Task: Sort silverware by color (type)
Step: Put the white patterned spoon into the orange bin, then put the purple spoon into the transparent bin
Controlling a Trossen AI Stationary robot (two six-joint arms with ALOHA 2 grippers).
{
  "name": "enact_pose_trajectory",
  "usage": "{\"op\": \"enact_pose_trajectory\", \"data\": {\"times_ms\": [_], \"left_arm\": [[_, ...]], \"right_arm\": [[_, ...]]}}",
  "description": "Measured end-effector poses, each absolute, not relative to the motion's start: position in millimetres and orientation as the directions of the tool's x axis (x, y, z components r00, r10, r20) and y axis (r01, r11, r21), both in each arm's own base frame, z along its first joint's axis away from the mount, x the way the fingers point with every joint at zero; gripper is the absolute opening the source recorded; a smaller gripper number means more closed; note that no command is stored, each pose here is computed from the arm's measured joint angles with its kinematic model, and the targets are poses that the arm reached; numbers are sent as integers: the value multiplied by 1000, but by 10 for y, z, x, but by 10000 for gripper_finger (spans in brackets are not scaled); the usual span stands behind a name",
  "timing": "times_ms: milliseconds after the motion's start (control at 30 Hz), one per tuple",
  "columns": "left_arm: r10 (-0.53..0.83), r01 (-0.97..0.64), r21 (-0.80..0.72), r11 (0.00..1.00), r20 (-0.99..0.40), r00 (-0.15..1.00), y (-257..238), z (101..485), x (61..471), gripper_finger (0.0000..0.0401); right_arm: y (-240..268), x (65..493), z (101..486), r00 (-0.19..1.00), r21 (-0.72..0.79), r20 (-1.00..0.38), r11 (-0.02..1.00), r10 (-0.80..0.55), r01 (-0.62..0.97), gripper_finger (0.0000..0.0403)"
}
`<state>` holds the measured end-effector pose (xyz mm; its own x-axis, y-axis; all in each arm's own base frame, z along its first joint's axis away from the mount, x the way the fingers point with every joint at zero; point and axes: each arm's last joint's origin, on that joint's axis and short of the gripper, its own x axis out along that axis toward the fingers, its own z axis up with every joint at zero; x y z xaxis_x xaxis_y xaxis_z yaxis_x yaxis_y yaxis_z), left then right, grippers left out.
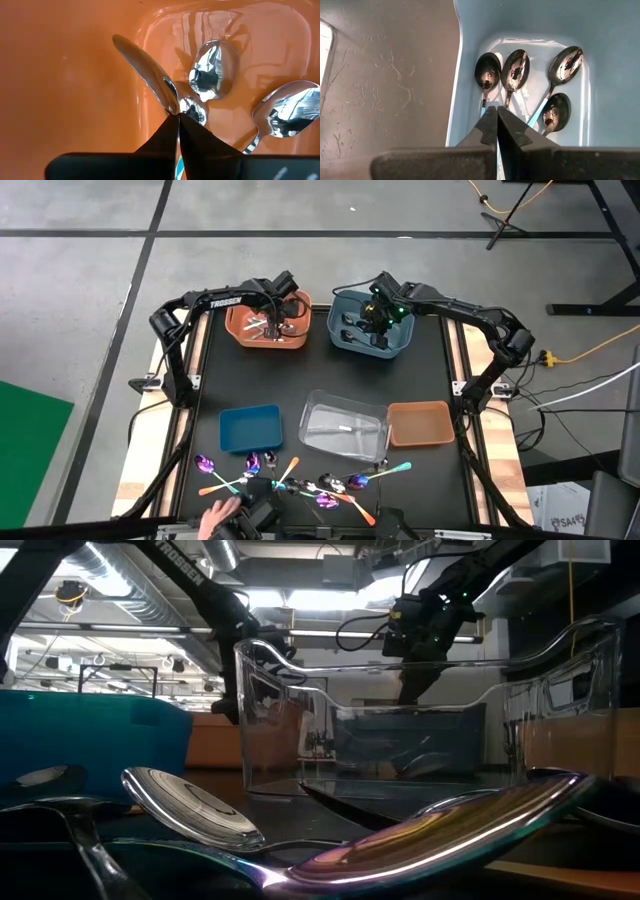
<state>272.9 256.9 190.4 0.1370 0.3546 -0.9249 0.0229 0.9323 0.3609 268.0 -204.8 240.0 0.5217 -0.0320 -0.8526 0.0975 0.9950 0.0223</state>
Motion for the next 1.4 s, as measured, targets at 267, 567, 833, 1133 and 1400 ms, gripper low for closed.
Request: {"op": "enact_pose_trajectory", "data": {"times_ms": [267, 567, 833, 1133, 1400], "left_arm": [[356, 22, 362, 932, -924, 138, 2565, 1905, 2735, 67], [360, 22, 366, 930, -922, 141, 2540, 1932, 2745, 72], [403, 37, 420, 907, -889, 220, 2343, 2236, 2796, 74], [449, -61, 458, 887, -825, 343, 2009, 2698, 2798, 75], [411, -155, 383, 911, -803, 431, 1534, 3028, 2767, 75]], "right_arm": [[-2047, 2679, 2399, 521, 23, -853, 995, -32, 97, 1], [-2047, 2679, 2399, 521, 23, -853, 995, -31, 97, 1], [-2048, 2679, 2399, 520, 20, -853, 995, -35, 99, 1], [-2050, 2678, 2399, 517, 16, -855, 995, -39, 101, 1], [-1888, 2631, 2667, 565, -19, -821, 993, -82, 115, 1]]}}
